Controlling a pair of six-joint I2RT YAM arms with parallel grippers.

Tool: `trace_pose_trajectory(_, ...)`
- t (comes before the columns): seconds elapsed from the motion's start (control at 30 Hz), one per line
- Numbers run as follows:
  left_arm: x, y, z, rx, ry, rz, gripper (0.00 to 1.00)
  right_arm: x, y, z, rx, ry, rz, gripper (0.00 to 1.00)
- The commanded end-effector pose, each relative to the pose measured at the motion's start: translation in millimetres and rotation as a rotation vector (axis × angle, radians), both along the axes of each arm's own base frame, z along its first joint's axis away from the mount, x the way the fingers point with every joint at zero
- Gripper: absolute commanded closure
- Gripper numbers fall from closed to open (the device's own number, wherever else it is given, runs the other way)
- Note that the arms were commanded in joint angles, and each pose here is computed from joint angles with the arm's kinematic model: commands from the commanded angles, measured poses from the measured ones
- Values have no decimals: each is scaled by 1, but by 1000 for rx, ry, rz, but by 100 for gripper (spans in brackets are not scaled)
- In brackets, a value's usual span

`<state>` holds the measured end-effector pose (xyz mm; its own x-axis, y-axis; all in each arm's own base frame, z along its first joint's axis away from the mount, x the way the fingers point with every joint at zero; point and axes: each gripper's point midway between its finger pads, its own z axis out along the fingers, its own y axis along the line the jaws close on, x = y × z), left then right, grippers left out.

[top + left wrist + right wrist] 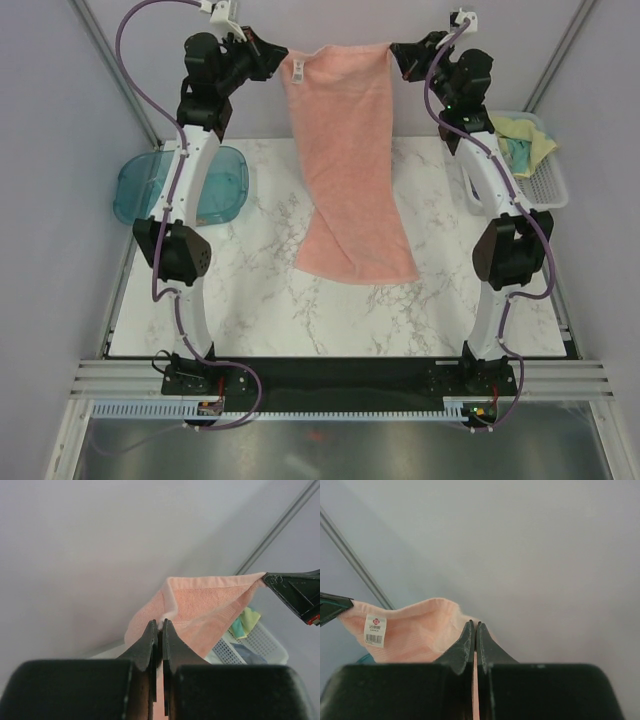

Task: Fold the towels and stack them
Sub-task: Flatten out the crumpled towel

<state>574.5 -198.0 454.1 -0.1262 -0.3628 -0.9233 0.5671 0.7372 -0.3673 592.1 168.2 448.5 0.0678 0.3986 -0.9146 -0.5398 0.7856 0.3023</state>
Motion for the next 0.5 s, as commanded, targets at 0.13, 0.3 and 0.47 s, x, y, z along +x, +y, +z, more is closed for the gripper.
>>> trace_pose_trajectory(0.13, -37, 4, 40, 76, -149, 10, 98, -37, 1, 36, -62, -94, 23, 100)
trace_pose_trajectory(0.3, -98, 2, 50, 133, -126, -46, 98, -105, -6, 69, -96, -100, 43, 100)
trace_pose_trajectory(0.47, -183, 10, 75, 146, -123, -59, 98, -191, -13, 87, -131, -117, 84, 100)
